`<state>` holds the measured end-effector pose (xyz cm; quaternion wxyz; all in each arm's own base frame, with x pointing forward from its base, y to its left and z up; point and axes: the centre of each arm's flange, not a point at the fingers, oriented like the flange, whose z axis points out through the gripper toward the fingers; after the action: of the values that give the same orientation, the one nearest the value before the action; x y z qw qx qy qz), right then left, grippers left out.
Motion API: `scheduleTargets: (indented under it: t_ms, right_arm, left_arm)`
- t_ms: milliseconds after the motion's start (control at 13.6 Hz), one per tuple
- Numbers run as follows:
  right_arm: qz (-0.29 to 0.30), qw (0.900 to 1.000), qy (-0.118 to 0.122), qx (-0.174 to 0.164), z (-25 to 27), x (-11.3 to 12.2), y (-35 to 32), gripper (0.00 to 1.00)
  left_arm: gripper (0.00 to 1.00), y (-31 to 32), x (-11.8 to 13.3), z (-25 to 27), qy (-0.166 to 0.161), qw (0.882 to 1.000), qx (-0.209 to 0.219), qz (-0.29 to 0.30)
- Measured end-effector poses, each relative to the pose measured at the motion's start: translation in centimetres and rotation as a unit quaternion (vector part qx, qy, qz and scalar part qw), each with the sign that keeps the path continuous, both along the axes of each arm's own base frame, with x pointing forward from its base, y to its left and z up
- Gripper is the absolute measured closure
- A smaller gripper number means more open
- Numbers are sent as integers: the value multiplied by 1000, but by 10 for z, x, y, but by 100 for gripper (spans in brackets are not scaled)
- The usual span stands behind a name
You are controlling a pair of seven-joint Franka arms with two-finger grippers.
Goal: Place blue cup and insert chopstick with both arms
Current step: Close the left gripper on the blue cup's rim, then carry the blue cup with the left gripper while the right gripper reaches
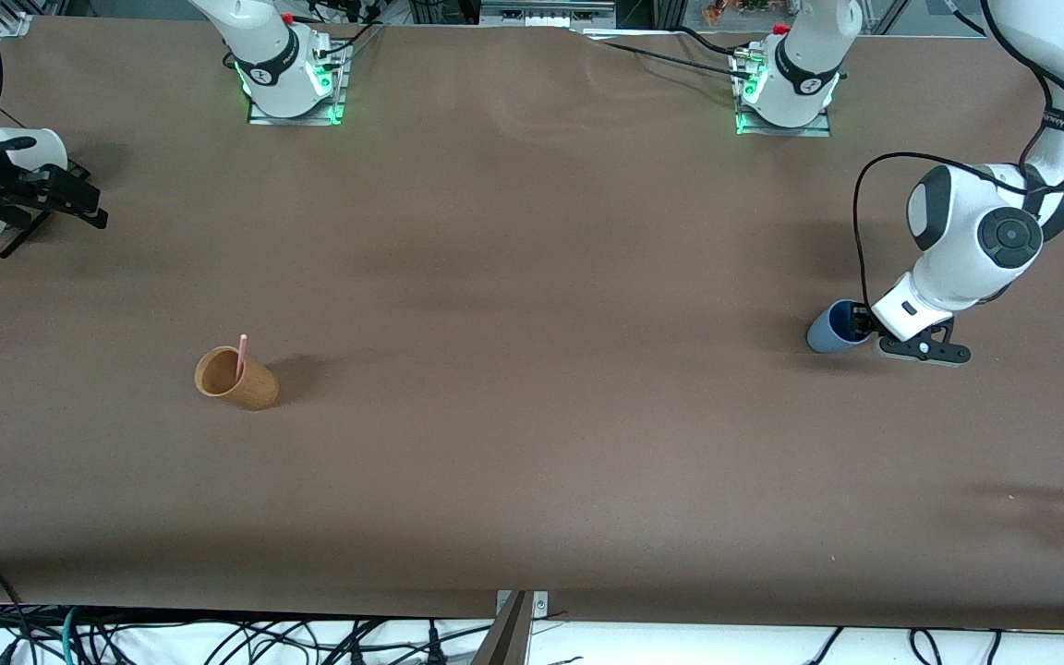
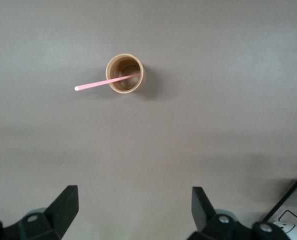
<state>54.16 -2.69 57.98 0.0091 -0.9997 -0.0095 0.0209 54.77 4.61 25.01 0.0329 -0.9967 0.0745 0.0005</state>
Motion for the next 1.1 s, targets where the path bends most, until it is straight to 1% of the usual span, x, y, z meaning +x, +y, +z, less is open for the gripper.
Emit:
scheduleTargets:
  t_ms: [147, 294, 441, 588, 735, 882, 1103]
  right_arm:
    - [-1, 1000, 4, 0, -2, 0, -1, 0]
    - [-1, 1000, 9, 0, -7, 1, -1, 0]
    - [-1, 1000, 10, 0, -9, 2, -1, 0]
    - [-1, 1000, 10, 0, -9, 2, -1, 0]
    - [-1, 1000, 10, 0, -9, 2, -1, 0]
    - [-1, 1000, 10, 0, -9, 2, -1, 0]
    - [-1, 1000, 10, 0, -9, 2, -1, 0]
  left_arm:
    - [91, -1, 1, 2, -2, 1000, 0, -1]
    - [94, -3, 2, 6, -5, 1000, 0, -3]
    - [94, -5, 3, 7, -3, 1000, 0, -2]
    - [95, -23, 9, 16, 16, 1000, 0, 8]
    - [95, -77, 22, 43, 33, 999, -14, 28]
    - [95, -152, 31, 78, 35, 998, -25, 41]
    - [95, -263, 25, 110, 28, 997, -28, 68]
